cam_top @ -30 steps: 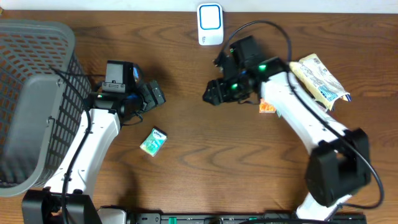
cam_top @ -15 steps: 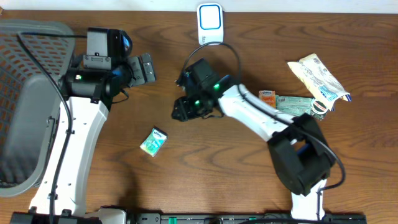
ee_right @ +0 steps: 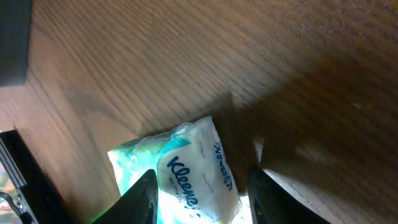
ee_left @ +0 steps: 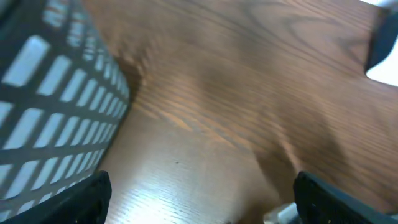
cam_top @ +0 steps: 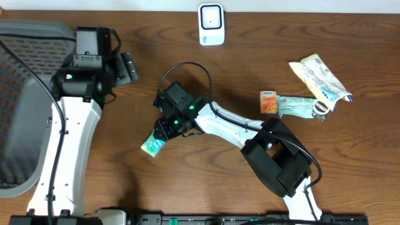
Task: Scan the item barcode
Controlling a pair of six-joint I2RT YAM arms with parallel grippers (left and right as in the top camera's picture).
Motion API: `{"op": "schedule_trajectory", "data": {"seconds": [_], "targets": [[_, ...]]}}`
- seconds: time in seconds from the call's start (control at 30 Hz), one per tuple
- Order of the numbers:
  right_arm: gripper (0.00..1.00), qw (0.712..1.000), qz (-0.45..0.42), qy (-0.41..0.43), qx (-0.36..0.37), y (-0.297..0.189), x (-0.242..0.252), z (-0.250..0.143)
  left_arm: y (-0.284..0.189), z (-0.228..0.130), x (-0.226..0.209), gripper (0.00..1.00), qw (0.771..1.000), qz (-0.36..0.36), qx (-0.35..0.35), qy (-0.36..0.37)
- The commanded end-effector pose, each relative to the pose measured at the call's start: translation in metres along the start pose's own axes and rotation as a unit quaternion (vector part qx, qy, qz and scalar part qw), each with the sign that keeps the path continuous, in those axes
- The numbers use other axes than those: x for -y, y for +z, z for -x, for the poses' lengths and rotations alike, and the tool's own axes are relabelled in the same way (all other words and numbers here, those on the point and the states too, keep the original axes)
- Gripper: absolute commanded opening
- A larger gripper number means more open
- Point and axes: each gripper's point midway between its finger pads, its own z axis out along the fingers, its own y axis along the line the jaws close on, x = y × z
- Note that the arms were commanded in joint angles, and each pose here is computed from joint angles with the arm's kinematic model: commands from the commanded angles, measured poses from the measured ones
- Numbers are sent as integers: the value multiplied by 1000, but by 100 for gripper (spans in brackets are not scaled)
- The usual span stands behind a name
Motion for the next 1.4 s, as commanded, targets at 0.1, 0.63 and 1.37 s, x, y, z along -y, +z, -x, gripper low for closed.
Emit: {"op": "schedule_trajectory", "data": {"seconds": [0.1,0.63,1.37], "targets": [[34,1000,-17,5,-19,7,6,-12,-5,8,-10,93,1000,15,12,-22],[1,999,-31,6,-44,12,17,-24,-4,3,-11,98,1000,18,3,-20],[14,961,-275,13,-9,-118,81,-24,-4,3,-11,98,1000,18,3,-20]]}}
